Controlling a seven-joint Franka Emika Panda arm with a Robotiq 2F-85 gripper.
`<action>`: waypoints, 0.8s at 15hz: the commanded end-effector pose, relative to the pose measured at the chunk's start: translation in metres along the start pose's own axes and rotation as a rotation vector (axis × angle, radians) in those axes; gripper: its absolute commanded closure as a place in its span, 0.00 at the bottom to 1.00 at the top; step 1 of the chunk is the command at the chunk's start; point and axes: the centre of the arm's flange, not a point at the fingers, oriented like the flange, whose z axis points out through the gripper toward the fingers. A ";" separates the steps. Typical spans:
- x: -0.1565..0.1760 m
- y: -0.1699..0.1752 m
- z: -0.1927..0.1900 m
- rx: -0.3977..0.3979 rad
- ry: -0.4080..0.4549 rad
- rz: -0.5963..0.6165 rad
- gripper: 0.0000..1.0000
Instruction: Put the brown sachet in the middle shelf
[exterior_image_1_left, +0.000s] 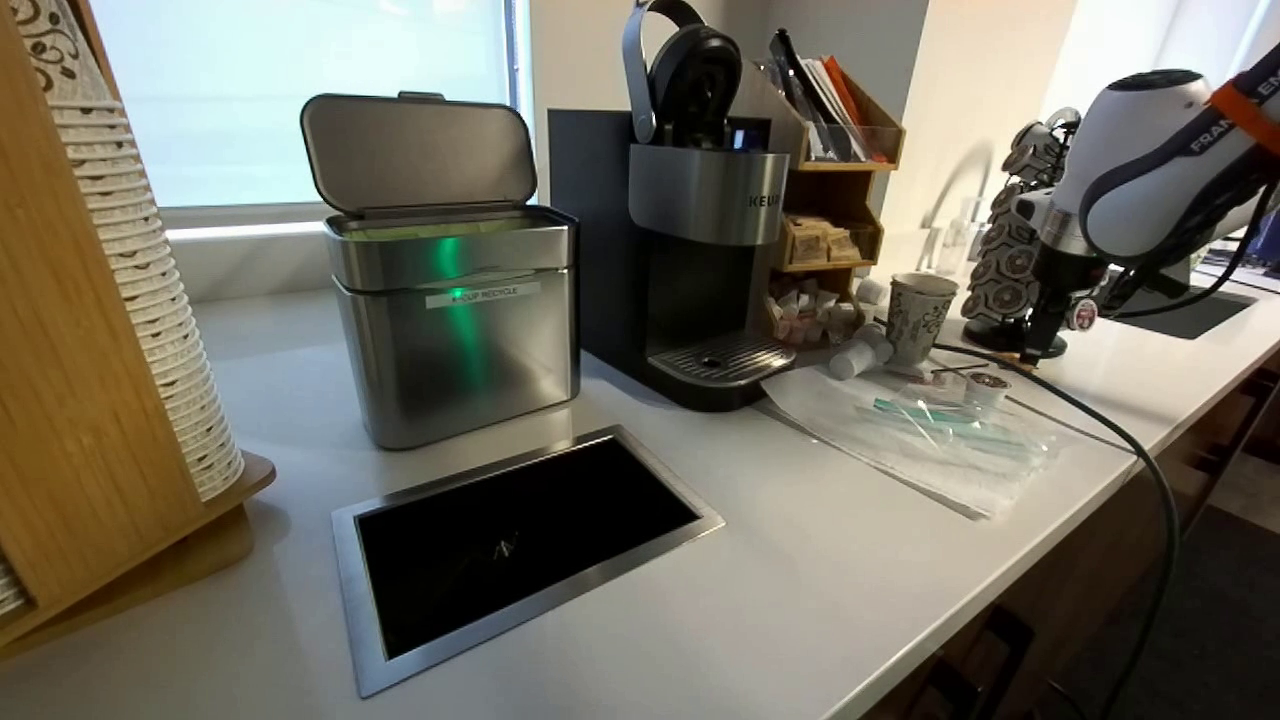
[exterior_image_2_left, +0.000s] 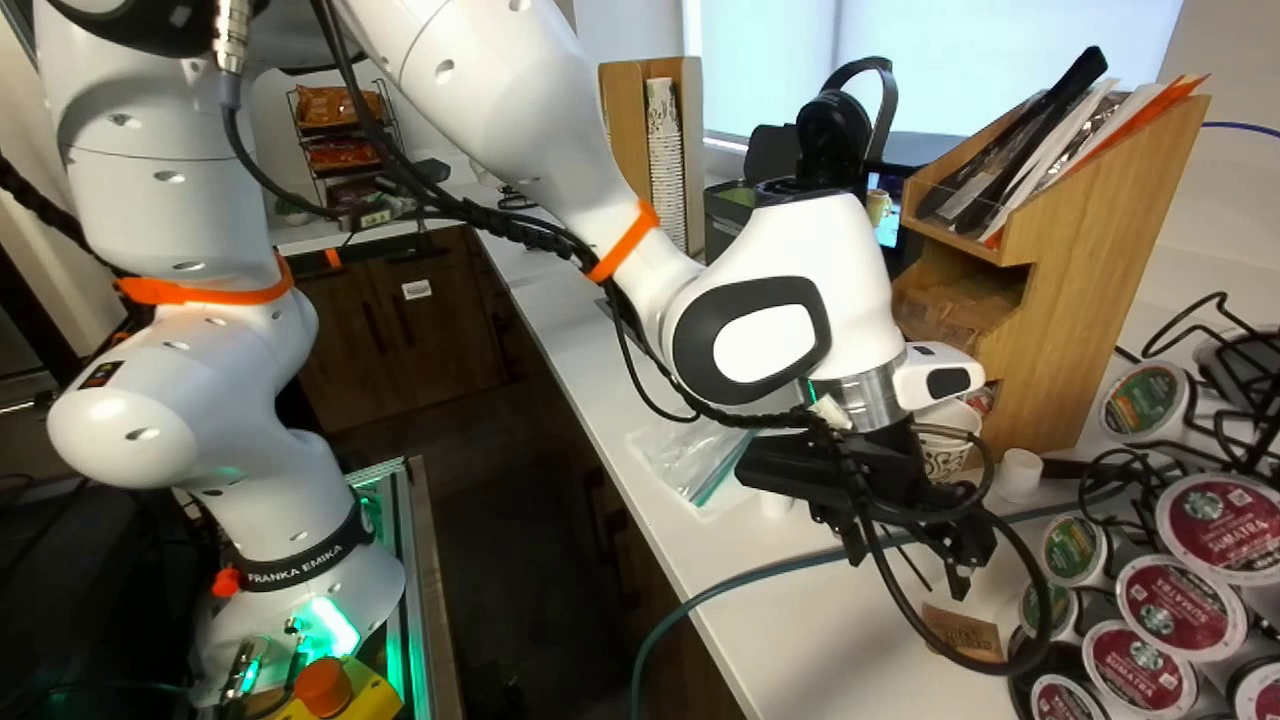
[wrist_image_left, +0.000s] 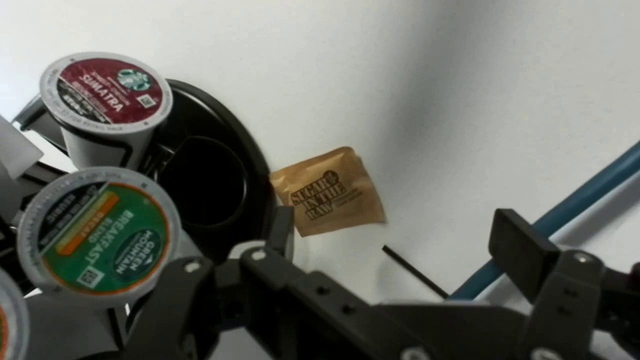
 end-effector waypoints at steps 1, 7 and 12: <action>0.006 0.002 0.018 -0.018 0.013 0.085 0.02; 0.008 0.012 0.040 -0.053 -0.020 0.223 0.31; 0.017 0.014 0.050 -0.059 -0.023 0.245 0.36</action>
